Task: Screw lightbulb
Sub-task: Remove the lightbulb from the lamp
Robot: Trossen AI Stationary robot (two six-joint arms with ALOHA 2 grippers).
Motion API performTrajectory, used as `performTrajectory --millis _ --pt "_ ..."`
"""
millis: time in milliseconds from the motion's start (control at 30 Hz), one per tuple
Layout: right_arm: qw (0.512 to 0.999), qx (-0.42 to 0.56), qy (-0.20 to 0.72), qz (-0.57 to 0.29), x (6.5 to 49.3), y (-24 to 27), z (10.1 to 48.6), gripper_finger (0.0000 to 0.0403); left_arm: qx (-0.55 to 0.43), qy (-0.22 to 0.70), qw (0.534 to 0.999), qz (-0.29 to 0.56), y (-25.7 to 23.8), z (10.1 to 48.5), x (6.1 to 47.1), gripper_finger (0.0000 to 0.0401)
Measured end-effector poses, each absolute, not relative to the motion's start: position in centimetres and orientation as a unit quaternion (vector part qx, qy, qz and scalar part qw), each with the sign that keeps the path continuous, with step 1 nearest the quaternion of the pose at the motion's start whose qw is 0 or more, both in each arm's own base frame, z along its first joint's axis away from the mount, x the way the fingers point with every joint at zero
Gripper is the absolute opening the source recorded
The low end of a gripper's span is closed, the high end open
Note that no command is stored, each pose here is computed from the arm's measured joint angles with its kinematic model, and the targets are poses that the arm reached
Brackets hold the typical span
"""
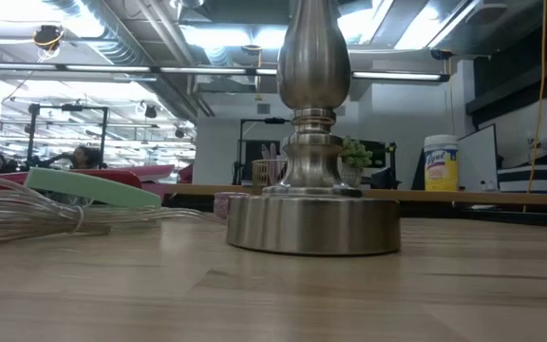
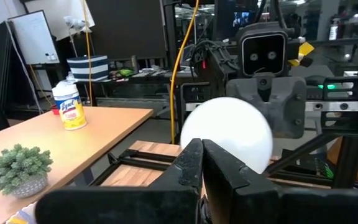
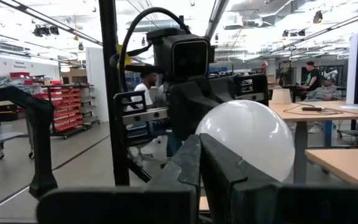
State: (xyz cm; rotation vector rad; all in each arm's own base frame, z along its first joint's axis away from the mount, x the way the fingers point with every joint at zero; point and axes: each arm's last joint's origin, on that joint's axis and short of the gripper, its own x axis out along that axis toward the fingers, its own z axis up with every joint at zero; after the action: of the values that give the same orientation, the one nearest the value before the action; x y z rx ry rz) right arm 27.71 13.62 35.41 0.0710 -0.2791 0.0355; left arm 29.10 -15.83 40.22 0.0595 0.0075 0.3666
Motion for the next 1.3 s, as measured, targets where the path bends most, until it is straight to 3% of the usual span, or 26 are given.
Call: performTrajectory --millis 733,1033,1300 --pt "0.992 0.031 -0.118 -0.029 27.8 13.4 35.0 0.0014 0.031 0.017 0.986 0.16 -16.6 39.8 28.8 0.0003" --pt "0.992 0.041 -0.12 0.007 27.8 13.6 35.0 0.0014 0.053 -0.004 0.987 0.154 -17.4 40.5 28.2 0.0003" --pt "0.987 0.044 -0.132 0.079 27.5 14.4 35.2 0.0014 0.067 -0.004 0.977 0.204 -16.8 40.7 28.3 0.0003"
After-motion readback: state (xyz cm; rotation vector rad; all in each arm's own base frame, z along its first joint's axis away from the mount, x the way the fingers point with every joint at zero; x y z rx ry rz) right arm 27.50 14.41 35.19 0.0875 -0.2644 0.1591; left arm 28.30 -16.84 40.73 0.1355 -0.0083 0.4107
